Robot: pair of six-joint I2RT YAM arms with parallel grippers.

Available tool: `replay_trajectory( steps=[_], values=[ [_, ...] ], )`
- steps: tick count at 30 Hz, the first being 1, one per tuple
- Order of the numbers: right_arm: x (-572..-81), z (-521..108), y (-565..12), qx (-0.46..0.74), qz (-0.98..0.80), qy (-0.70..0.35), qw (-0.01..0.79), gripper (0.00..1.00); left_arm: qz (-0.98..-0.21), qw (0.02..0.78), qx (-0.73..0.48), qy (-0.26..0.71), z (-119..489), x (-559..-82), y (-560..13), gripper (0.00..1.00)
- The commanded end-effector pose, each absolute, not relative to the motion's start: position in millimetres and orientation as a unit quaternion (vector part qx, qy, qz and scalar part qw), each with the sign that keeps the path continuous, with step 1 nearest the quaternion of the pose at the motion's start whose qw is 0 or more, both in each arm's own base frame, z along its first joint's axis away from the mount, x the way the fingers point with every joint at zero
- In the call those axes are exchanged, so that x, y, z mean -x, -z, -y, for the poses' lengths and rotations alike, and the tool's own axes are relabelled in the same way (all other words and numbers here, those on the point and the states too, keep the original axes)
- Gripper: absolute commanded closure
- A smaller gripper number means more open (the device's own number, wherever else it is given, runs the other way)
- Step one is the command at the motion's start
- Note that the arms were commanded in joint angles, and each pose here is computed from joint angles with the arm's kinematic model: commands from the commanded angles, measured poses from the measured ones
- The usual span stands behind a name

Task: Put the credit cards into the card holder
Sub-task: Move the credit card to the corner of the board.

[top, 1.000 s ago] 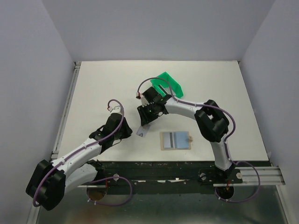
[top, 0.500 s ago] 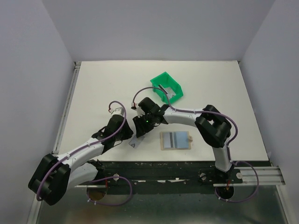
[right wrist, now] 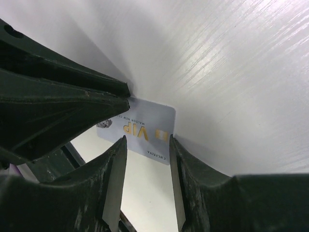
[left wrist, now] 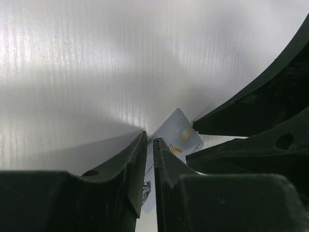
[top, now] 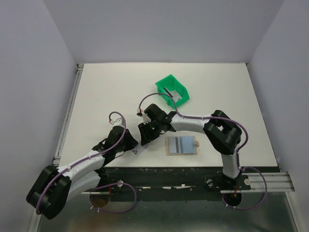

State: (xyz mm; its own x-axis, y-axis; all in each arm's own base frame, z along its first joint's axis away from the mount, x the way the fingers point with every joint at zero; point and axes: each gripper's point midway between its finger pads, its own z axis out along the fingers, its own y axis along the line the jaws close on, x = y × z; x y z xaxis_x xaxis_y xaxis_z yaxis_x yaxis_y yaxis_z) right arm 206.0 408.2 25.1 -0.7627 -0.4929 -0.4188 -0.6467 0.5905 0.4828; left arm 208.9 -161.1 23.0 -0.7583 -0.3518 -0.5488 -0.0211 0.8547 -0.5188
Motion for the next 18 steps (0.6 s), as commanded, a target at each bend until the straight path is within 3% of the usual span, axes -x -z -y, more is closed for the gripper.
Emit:
replay_trajectory(
  steps=[1, 18],
  values=[
    [-182.0, -389.6, -6.4, 0.321, -0.898, -0.290, 0.080, 0.51, -0.912, 0.293, 0.109, 0.267, 163.6, -189.0, -10.5, 0.71],
    [-175.1, -381.9, -9.8, 0.315, -0.899, -0.293, 0.081, 0.51, -0.928, 0.239, 0.122, 0.259, 169.1, -138.2, 1.7, 0.71]
  ],
)
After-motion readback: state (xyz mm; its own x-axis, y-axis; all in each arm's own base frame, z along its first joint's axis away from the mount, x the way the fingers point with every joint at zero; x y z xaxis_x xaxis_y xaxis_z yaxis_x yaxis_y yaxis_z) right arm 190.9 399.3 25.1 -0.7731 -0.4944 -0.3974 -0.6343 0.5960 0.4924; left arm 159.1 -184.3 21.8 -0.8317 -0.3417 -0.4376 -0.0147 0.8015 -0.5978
